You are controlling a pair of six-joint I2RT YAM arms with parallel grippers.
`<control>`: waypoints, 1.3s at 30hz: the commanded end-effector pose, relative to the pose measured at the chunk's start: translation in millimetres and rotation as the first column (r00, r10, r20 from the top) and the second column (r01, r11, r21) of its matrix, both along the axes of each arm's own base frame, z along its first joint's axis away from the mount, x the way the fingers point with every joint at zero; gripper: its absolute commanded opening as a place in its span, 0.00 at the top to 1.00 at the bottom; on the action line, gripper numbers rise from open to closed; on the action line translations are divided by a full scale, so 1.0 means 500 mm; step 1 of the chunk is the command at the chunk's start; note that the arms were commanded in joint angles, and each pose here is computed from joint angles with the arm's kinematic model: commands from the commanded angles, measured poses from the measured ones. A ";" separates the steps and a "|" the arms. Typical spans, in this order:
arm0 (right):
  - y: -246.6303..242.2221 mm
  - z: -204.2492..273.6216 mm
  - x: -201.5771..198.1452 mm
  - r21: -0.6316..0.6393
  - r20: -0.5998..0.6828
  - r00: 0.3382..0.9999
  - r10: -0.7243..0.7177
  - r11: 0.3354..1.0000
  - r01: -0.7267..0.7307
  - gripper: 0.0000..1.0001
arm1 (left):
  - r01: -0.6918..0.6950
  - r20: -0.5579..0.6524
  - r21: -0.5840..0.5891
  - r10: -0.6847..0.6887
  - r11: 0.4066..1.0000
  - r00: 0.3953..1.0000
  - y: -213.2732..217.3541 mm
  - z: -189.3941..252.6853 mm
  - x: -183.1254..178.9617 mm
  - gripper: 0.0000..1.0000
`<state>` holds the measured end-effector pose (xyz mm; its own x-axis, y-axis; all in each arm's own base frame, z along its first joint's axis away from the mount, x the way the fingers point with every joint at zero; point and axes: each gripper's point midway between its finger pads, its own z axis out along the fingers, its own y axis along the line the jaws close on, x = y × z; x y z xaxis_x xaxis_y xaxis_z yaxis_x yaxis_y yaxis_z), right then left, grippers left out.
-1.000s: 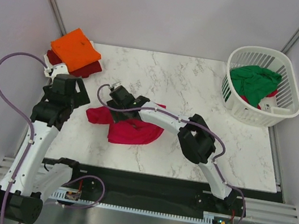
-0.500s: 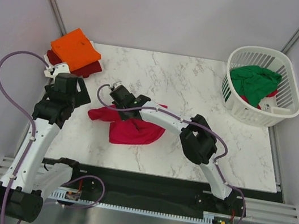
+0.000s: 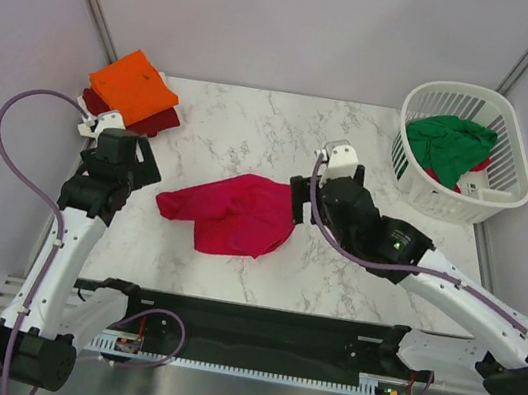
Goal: Fold and stack the t-shirts
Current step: Flatten the tshirt out
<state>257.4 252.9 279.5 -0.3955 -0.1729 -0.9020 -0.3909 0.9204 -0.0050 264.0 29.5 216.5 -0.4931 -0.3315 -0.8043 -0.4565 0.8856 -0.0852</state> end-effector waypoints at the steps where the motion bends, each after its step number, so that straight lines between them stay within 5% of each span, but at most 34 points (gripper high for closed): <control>1: -0.082 -0.181 -0.013 -0.170 -0.123 0.977 -0.175 0.974 0.153 0.02 | 0.033 0.037 -0.020 -0.032 0.999 0.999 -0.014 0.012 0.018 0.10; 6: 0.026 -0.252 -0.056 -0.022 -0.291 0.956 0.043 0.998 -0.052 0.02 | 0.047 0.023 -0.022 -0.046 0.999 0.999 -0.017 0.005 0.022 0.11; 10: 0.131 -0.249 -0.036 0.023 -0.304 0.939 0.162 0.986 -0.163 0.04 | 0.048 0.023 -0.020 -0.047 0.999 0.999 -0.017 0.004 0.022 0.12; 18: 0.162 -0.340 0.040 -0.106 -0.339 0.937 0.080 0.987 -0.123 0.16 | 0.045 0.023 -0.012 -0.044 0.999 0.999 -0.014 0.003 0.021 0.12; 29: 0.137 -0.356 0.015 -0.068 -0.392 0.917 0.079 0.991 -0.115 0.38 | 0.052 0.025 -0.012 -0.051 0.999 0.998 -0.017 0.004 0.023 0.12; 33: 0.106 -0.367 0.000 -0.059 -0.418 0.908 0.034 0.996 -0.065 0.20 | 0.049 0.023 -0.010 -0.049 0.999 0.999 -0.016 0.003 0.021 0.12; 39: 0.060 -0.354 0.004 0.027 -0.419 0.908 0.008 1.000 0.004 0.21 | 0.052 0.022 -0.012 -0.051 0.999 0.998 -0.017 0.003 0.021 0.12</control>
<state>253.3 284.1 84.2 -0.7417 -0.2557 -0.6201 -0.3933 0.9147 0.0932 269.2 21.5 210.4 -0.5151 -0.3353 -0.7888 -0.4273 0.8983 -0.1028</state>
